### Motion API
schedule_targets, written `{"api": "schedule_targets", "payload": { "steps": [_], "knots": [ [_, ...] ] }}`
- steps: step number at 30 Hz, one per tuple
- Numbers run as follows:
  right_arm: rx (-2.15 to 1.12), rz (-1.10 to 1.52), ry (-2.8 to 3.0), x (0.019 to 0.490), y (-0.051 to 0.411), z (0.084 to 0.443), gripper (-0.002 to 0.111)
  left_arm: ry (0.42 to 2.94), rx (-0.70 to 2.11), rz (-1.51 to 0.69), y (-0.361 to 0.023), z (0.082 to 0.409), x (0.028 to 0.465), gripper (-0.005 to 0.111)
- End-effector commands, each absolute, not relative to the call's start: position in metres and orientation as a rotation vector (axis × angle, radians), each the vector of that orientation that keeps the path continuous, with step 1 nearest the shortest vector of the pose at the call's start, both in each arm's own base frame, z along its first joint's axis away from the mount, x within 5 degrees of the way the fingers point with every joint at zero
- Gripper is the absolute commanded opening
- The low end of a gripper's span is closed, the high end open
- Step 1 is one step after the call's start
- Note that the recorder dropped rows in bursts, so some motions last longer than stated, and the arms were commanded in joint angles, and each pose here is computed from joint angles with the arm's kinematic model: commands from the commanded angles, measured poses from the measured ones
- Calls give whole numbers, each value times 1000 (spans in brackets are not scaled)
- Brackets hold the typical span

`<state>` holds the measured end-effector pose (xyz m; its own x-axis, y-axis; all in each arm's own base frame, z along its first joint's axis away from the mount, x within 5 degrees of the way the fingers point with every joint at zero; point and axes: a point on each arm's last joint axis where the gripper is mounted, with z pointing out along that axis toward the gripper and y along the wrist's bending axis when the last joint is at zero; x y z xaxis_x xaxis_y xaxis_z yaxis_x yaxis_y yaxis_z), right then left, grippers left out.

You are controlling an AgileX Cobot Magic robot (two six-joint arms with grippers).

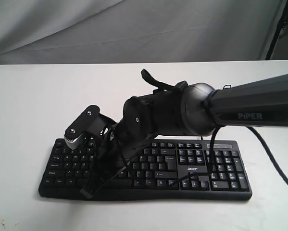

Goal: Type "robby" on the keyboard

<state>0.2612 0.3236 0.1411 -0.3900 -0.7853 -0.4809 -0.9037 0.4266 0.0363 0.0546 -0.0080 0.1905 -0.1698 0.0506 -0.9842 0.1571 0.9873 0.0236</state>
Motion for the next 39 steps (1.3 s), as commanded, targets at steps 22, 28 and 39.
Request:
{"api": "schedule_targets", "payload": {
  "steps": [22,28,39],
  "knots": [
    [-1434,370,2236,266,326,140,0,1736,161,-97,-8,190,55,0],
    [-1445,361,2241,267,326,135,0,1736,161,-97,-8,190,55,0],
    [-1455,352,2271,267,326,119,0,1736,161,-97,-8,190,55,0]
  ]
}}
